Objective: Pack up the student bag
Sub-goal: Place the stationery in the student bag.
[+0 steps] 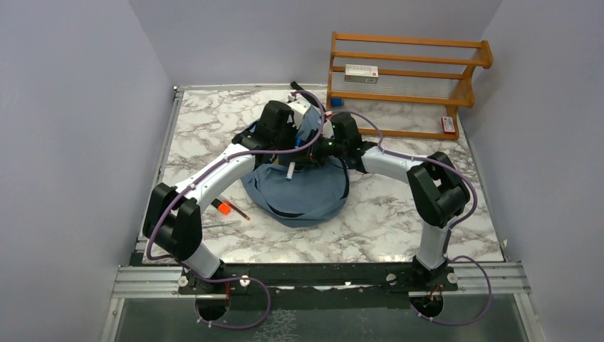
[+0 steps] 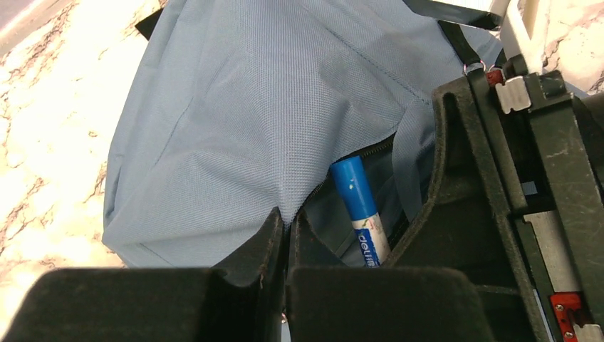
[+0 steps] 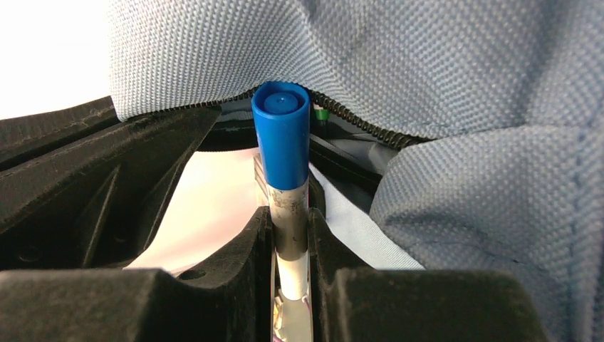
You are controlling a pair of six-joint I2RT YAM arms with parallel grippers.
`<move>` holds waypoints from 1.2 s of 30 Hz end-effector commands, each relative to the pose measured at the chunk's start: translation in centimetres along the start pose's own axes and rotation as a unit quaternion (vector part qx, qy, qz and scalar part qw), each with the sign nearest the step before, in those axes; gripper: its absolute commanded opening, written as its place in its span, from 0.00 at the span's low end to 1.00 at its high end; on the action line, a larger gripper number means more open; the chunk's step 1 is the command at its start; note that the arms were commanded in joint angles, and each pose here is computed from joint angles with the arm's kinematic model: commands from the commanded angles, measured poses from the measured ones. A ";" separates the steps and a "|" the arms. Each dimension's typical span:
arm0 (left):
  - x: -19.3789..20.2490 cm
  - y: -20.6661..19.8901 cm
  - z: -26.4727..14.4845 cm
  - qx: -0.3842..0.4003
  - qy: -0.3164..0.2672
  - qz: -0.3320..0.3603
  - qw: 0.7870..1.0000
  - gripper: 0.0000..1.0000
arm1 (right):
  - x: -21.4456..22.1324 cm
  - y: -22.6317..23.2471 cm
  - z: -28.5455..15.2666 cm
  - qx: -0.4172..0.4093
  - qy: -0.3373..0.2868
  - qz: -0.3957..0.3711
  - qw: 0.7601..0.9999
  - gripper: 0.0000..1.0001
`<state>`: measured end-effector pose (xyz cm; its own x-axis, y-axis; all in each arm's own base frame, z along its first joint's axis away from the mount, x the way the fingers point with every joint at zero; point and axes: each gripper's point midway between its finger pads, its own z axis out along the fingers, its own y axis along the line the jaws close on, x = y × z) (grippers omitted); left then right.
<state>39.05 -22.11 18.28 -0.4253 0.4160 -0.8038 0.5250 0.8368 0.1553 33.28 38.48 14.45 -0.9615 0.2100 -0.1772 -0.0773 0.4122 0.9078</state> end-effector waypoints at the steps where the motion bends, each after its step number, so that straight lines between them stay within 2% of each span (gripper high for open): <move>1: -6.0 0.5 -1.7 -0.007 -0.075 -0.023 0.997 0.00 | 1.6 -0.3 0.2 0.003 0.029 0.013 0.999 0.01; 12: -5.8 1.2 -0.4 -0.031 -0.047 -0.042 0.998 0.00 | 4.2 -1.2 -1.5 0.012 0.043 0.007 0.999 0.00; 19: -5.5 0.3 -0.5 -0.005 -0.047 -0.036 0.998 0.00 | 2.6 0.2 -0.5 -0.004 0.030 0.001 1.000 0.00; 26: -4.8 -0.1 -1.4 0.007 -0.048 -0.028 0.998 0.00 | -1.5 0.9 0.8 -0.007 -0.035 0.010 0.999 0.00; 36: -4.0 -2.0 -1.6 0.058 -0.045 -0.034 0.997 0.00 | -7.9 -0.3 1.2 -0.004 -0.185 0.027 0.982 0.01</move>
<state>39.08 -23.03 18.67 -0.4770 0.3830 -0.7911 0.5227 0.8472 0.0951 37.22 38.48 14.23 -0.9008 0.3858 -0.1992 -0.0258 0.4104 0.9115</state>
